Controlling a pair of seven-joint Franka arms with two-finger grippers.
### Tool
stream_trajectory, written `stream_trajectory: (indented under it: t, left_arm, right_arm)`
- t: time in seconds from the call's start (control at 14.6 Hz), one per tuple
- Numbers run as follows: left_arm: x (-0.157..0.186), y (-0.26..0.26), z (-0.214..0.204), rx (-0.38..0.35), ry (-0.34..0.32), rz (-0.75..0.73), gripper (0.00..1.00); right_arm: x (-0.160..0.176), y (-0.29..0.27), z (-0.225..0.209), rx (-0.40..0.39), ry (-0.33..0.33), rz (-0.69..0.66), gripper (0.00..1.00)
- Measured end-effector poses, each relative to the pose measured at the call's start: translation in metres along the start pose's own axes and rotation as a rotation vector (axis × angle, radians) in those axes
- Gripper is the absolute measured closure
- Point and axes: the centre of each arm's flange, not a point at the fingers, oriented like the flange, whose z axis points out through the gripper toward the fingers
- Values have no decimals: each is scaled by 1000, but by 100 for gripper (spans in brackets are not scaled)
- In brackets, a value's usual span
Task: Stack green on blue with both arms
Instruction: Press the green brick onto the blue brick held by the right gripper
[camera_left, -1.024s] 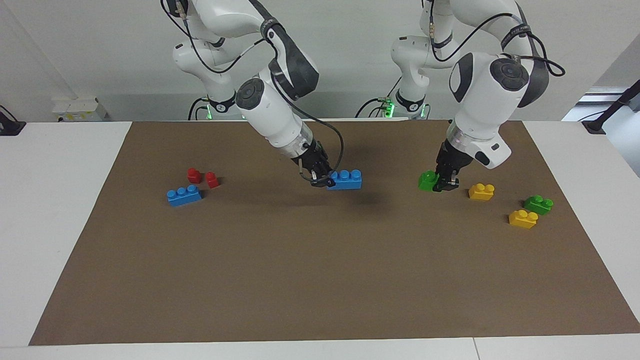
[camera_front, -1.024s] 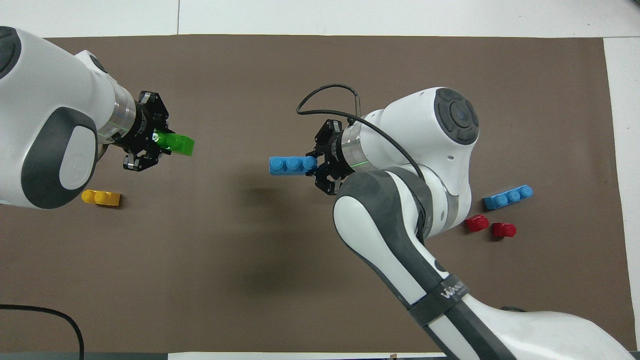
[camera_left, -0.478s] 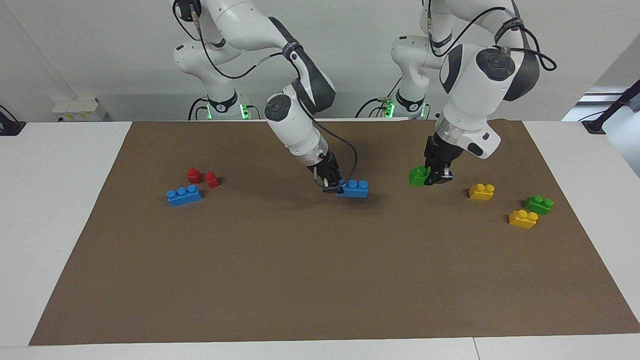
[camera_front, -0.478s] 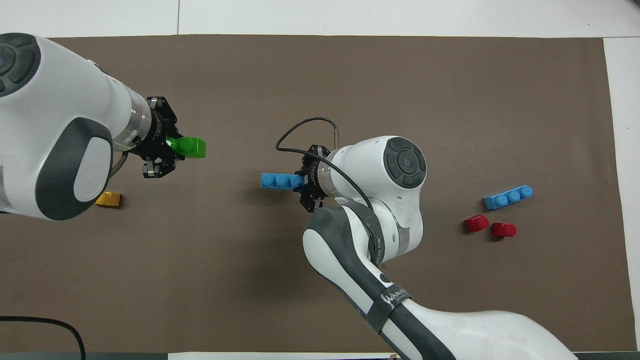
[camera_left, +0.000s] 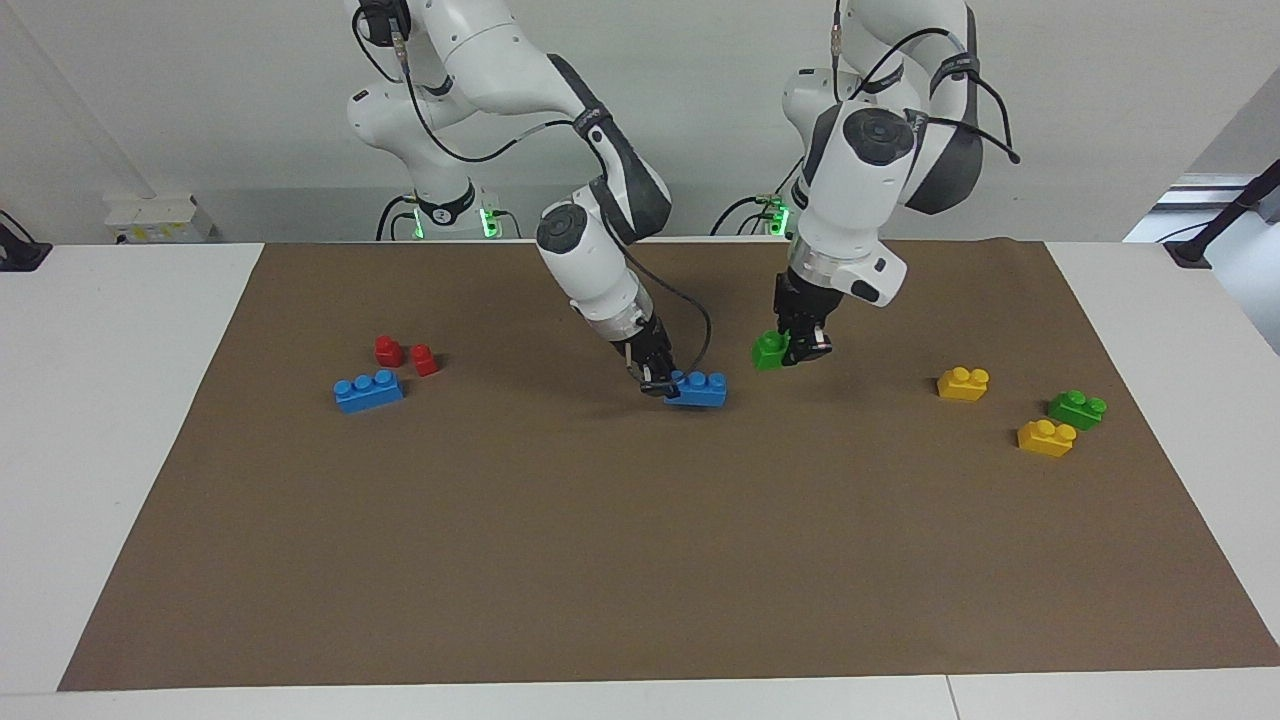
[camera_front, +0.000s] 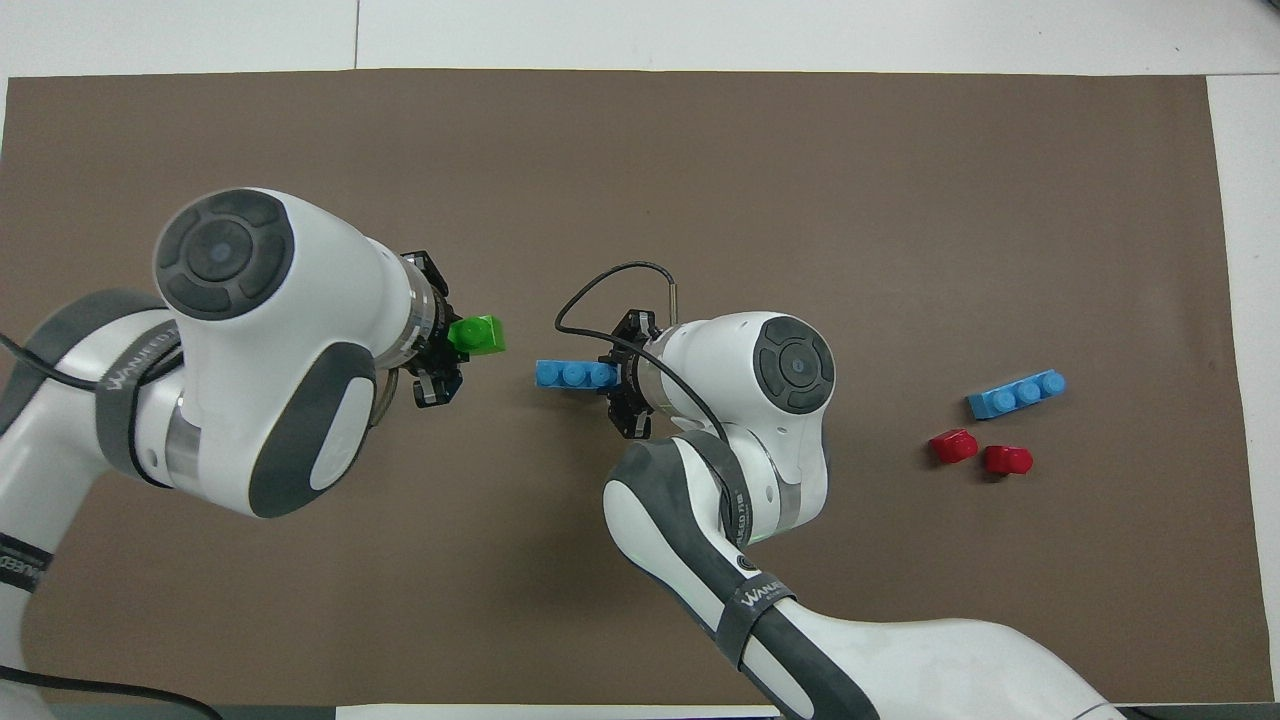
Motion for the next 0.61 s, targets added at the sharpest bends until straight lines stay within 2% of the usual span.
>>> stream_trajectory:
  t: [0.34, 0.61]
  left_arm:
    - [-24, -23, 32, -20, -16, -19, 66]
    - [-34, -24, 58, -32, -14, -38, 66]
  right_arm:
    - [6, 3, 5, -3, 6, -50, 66]
    - [13, 5, 9, 2, -26, -66, 66]
